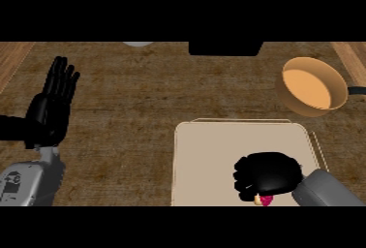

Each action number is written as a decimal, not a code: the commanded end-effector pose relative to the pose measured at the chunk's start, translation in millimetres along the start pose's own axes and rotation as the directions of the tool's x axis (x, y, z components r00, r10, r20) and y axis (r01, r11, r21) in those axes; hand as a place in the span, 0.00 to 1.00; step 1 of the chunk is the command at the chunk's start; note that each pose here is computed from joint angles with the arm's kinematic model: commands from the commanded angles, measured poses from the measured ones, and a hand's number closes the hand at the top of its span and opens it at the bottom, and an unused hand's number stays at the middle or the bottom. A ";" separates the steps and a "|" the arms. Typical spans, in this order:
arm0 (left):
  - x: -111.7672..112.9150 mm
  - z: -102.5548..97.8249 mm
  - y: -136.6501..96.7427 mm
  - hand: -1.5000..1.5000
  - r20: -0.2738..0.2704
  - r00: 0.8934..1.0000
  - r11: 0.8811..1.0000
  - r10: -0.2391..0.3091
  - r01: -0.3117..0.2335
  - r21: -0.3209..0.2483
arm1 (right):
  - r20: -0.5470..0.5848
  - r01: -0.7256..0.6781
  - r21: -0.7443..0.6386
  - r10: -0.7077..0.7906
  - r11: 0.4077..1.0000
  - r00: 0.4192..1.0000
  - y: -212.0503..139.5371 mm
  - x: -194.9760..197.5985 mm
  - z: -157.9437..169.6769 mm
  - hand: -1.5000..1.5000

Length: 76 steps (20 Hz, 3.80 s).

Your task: Pick the cupcake from the tray and place it in the pot

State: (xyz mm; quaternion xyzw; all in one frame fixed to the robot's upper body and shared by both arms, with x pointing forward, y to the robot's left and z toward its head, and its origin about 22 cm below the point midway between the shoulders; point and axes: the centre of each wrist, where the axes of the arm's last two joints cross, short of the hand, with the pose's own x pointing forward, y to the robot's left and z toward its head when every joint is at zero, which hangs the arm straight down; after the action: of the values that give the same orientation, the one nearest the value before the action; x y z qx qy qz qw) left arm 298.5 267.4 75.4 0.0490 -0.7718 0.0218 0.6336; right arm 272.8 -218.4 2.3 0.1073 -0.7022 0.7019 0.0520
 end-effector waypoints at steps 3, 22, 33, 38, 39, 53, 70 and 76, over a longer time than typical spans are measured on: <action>9.4 -5.5 -7.6 0.50 0.005 1.000 1.000 -0.002 0.002 0.000 | 0.013 -0.033 -0.204 0.036 0.978 0.999 -0.2 9.8 29.1 1.00; -1.6 1.7 17.8 0.50 -0.026 0.999 0.999 -0.020 0.020 0.026 | -0.916 -0.547 -0.400 -0.312 0.735 0.250 -120.0 2.8 -104.9 1.00; 1.8 -1.4 4.1 0.50 -0.015 1.000 1.000 0.002 -0.002 -0.009 | -0.922 -0.712 -0.240 -0.384 0.660 -0.045 -233.4 25.9 -46.6 1.00; -14.1 12.4 -12.3 0.50 -0.006 1.000 1.000 0.011 -0.011 -0.001 | -0.932 -0.667 -0.169 -0.338 0.725 -0.131 -223.0 25.0 22.7 1.00; 6.4 3.9 6.9 0.50 -0.003 1.000 1.000 0.014 -0.014 -0.014 | -0.923 -0.677 -0.185 -0.363 0.712 -0.130 -221.6 23.9 34.3 1.00; 1.8 -3.2 7.8 0.50 -0.008 1.000 1.000 0.001 -0.001 -0.017 | -0.913 -0.658 -0.223 -0.390 0.719 -0.117 -188.6 -27.8 169.1 1.00; 1.6 -5.8 -10.9 0.50 0.009 1.000 1.000 0.013 -0.013 -0.023 | -0.819 -0.367 -0.497 -0.564 0.786 -0.100 -127.9 -76.4 207.3 0.00; 8.9 -11.8 -8.4 0.50 -0.005 1.000 1.000 -0.001 0.001 -0.009 | -0.792 -0.471 -0.572 -0.602 0.671 0.104 -142.9 -83.3 205.8 0.00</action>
State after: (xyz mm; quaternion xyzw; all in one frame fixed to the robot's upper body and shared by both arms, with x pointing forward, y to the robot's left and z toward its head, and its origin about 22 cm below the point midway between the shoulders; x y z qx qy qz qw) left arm 309.4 261.2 84.0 0.0415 -0.7728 0.0166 0.6331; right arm 402.1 -410.2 119.3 -0.4094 -0.6343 0.2466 0.6076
